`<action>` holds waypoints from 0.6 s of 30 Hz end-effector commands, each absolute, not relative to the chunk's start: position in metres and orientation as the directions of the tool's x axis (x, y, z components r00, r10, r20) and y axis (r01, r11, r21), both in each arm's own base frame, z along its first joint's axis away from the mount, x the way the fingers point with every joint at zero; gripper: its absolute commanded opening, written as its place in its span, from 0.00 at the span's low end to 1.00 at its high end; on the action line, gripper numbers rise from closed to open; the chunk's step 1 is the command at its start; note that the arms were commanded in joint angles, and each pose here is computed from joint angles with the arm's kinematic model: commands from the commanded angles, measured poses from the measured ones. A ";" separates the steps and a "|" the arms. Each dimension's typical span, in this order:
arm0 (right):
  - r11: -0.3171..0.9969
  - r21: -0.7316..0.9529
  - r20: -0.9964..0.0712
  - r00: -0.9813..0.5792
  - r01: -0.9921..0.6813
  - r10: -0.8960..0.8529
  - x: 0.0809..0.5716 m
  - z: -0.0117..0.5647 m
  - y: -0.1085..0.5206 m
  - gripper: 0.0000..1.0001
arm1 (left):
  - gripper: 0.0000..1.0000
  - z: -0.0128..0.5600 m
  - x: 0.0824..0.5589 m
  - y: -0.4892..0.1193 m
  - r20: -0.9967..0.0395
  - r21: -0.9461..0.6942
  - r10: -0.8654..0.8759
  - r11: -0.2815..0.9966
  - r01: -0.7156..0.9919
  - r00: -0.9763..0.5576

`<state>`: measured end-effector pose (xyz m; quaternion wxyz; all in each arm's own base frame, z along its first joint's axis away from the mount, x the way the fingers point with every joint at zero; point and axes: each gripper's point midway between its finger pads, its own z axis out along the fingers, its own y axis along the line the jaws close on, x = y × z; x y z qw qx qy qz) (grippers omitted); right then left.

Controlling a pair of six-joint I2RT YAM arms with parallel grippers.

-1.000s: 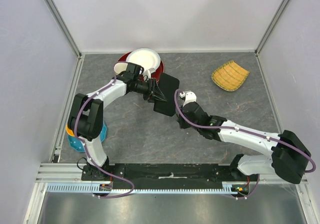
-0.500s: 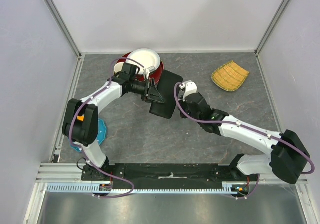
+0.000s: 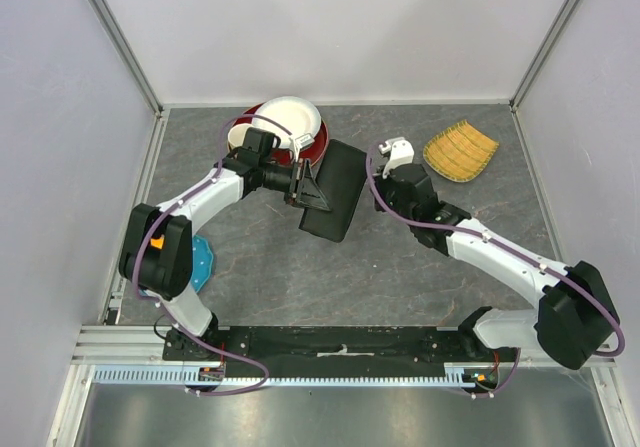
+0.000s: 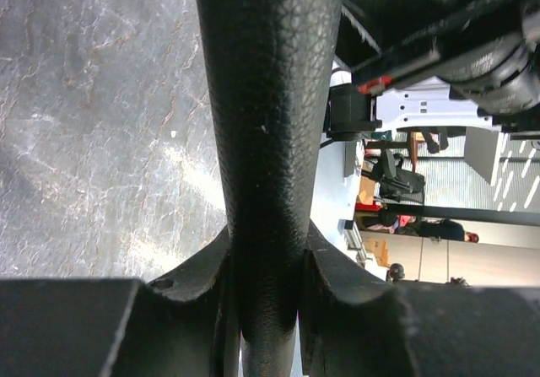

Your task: Sort the hair-cutting tools

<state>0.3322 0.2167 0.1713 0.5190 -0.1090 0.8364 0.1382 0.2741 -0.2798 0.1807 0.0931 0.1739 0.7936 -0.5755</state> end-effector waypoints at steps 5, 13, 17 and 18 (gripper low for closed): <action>0.961 0.082 -0.964 -0.266 -0.263 0.009 0.381 0.238 0.177 0.00 | 0.02 0.214 0.253 -0.286 -0.429 -0.873 0.201 0.158 0.462 -0.880; 0.932 -0.045 -0.980 -0.165 -0.360 -0.111 0.402 0.267 0.159 0.00 | 0.02 0.218 0.223 -0.296 -0.470 -0.858 0.286 0.073 0.508 -0.835; 0.885 -0.182 -0.968 -0.082 -0.427 -0.239 0.410 0.281 0.149 0.00 | 0.02 0.214 0.212 -0.298 -0.485 -0.848 0.325 0.051 0.527 -0.812; 0.873 -0.213 -0.962 -0.063 -0.439 -0.266 0.411 0.284 0.147 0.00 | 0.02 0.214 0.206 -0.300 -0.483 -0.850 0.341 0.040 0.526 -0.807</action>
